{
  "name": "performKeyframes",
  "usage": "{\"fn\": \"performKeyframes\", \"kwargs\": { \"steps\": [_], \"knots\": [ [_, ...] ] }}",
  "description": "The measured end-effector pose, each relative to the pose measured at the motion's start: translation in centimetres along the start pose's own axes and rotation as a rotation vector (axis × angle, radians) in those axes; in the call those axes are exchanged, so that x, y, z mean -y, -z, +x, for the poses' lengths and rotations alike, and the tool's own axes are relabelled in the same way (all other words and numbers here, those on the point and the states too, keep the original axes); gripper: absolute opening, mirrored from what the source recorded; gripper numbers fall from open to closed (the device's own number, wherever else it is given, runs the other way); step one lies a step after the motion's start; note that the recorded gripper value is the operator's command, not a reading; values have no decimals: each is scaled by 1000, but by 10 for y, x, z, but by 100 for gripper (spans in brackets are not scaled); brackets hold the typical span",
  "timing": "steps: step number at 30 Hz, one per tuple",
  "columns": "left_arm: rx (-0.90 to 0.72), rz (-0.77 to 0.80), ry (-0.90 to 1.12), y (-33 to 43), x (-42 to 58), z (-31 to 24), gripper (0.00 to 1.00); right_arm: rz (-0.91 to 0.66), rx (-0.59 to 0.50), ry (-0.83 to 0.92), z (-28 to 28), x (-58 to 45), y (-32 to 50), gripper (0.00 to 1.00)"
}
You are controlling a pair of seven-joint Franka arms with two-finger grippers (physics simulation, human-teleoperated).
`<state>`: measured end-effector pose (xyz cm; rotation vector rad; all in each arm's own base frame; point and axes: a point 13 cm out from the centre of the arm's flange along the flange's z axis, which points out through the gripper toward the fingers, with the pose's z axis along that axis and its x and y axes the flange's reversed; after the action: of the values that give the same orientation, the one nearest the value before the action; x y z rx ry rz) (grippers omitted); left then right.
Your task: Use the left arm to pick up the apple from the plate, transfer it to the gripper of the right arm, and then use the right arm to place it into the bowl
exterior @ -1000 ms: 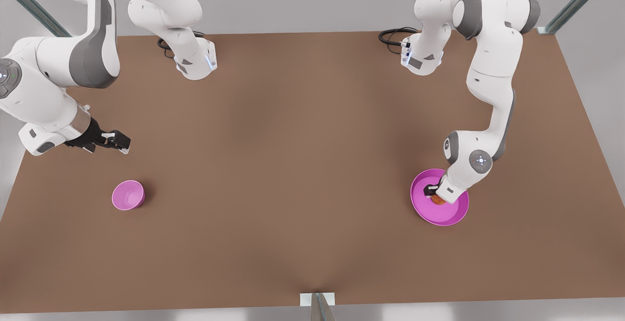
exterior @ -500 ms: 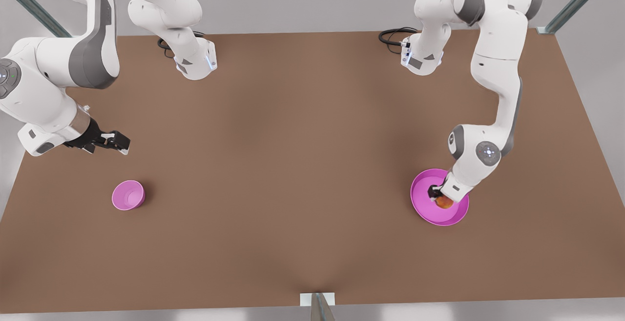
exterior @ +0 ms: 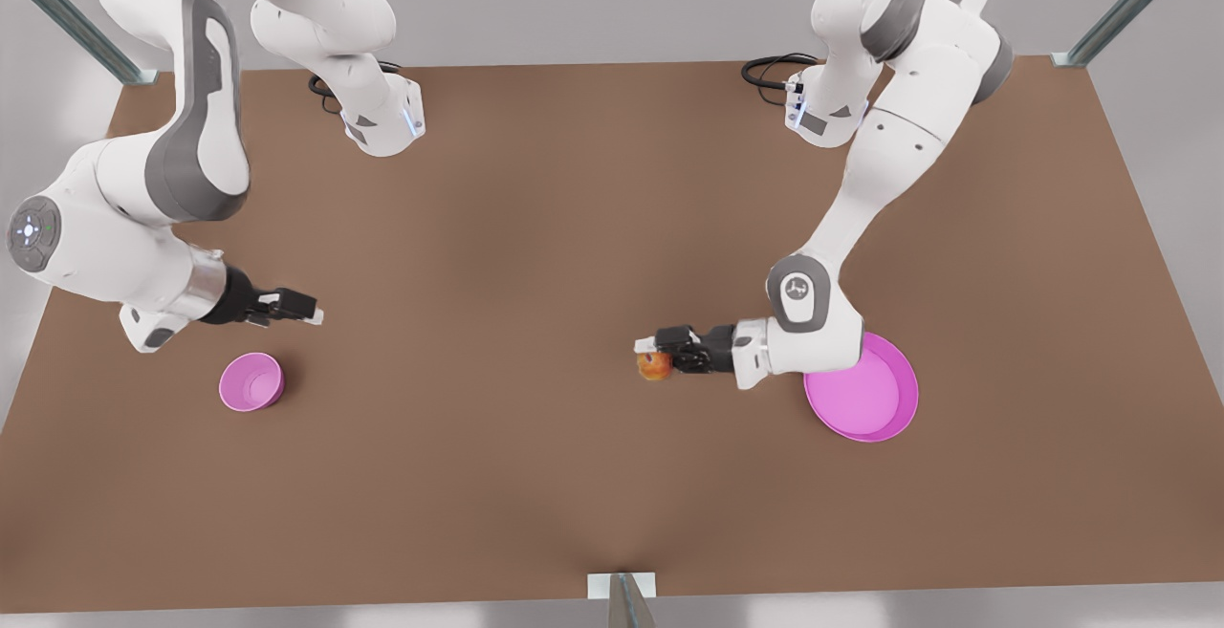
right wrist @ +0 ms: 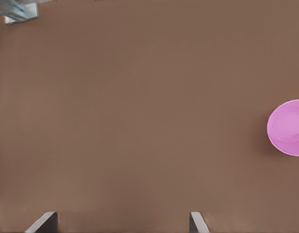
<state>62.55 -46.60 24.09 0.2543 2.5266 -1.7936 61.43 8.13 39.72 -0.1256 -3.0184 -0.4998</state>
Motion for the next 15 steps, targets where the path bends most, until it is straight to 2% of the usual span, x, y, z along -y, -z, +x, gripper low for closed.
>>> {"fn": "performKeyframes", "kwargs": {
  "steps": [3, 6, 8, 10, 13, 15],
  "knots": [
    [94, 253, -156, -57, 55, -31, 70, -303, 10, -59, -44, -72, -40, 100],
    [185, 356, -336, -91, 82, -43, 69, -536, 43, -60, -80, -165, -63, 100],
    [240, 373, -462, -104, 94, -46, 69, -605, 44, -54, -70, -229, -97, 100],
    [287, 367, -582, -108, 97, -50, 69, -667, 54, -91, -67, -250, -113, 100],
    [340, 344, -748, -111, 96, -52, 69, -841, 44, -265, -79, -215, -124, 100],
    [367, 325, -849, -111, 96, -54, 69, -909, 65, -322, -95, -187, -123, 100]
  ]
}}
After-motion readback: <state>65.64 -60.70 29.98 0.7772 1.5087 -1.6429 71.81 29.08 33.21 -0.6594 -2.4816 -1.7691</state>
